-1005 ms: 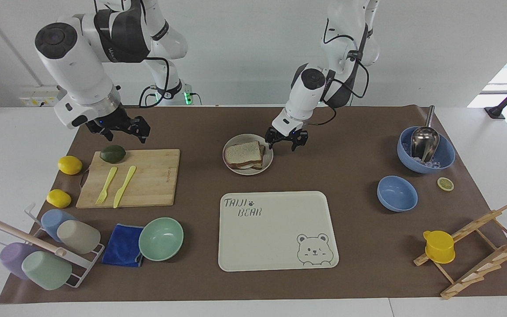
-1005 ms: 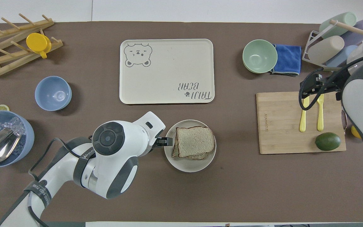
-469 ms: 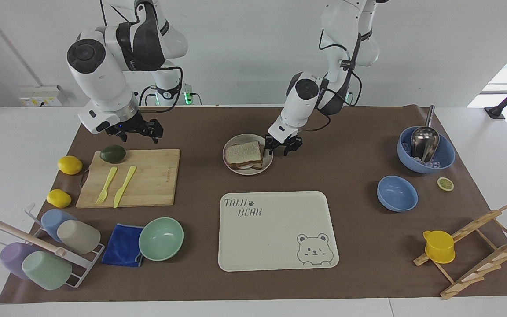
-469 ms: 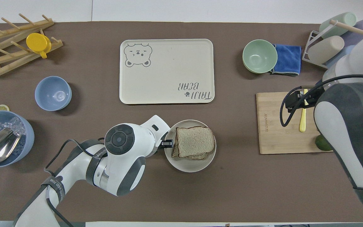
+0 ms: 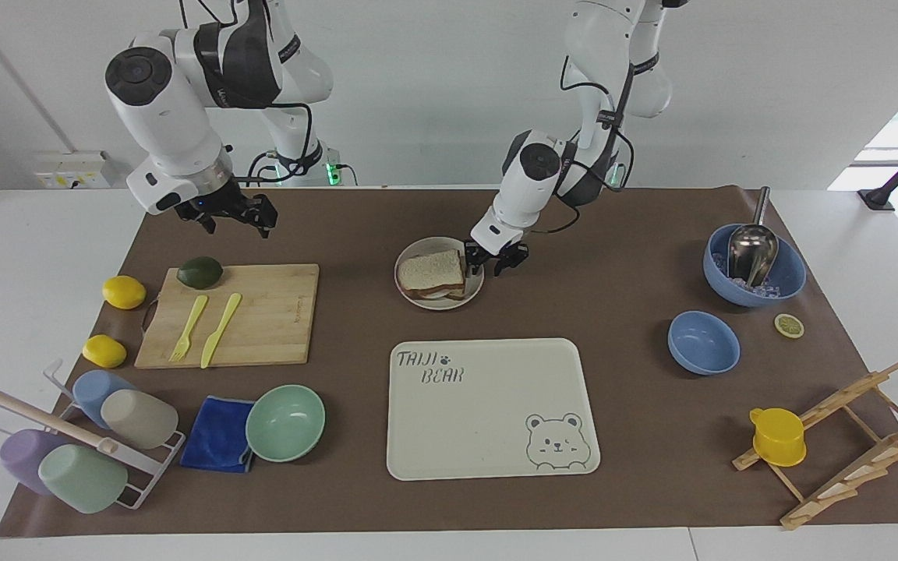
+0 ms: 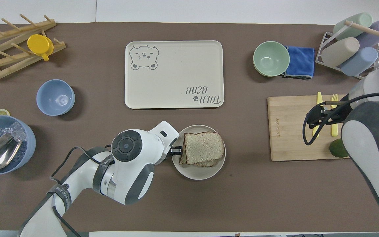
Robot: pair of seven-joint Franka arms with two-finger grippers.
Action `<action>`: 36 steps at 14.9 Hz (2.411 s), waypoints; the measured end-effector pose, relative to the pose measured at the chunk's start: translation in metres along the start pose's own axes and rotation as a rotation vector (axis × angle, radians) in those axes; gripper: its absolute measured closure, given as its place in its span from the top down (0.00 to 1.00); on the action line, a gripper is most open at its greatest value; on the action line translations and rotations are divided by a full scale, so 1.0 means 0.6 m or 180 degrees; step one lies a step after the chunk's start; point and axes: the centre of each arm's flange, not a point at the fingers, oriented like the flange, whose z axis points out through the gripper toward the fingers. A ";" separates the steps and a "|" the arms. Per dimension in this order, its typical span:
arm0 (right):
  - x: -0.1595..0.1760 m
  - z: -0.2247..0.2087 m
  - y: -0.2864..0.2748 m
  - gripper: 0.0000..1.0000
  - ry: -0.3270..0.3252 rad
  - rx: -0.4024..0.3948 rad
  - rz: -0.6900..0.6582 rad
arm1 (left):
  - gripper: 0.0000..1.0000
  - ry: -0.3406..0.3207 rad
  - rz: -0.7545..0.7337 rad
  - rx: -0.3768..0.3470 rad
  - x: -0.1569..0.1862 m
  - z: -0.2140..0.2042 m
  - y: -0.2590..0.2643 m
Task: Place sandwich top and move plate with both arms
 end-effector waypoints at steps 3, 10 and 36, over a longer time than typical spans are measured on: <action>0.008 -0.005 0.011 1.00 0.0109 0.0025 0.0024 | 0.28 0.0001 -0.0004 -0.0003 0.000 0.000 0.000; 0.030 0.006 0.044 1.00 0.0086 0.0043 0.0095 | 0.04 -0.0003 -0.0030 -0.0065 -0.003 -0.005 0.008; 0.030 -0.090 0.107 1.00 0.0380 0.0272 -0.0055 | 0.04 0.0100 -0.1069 -0.0443 0.447 -0.136 -0.186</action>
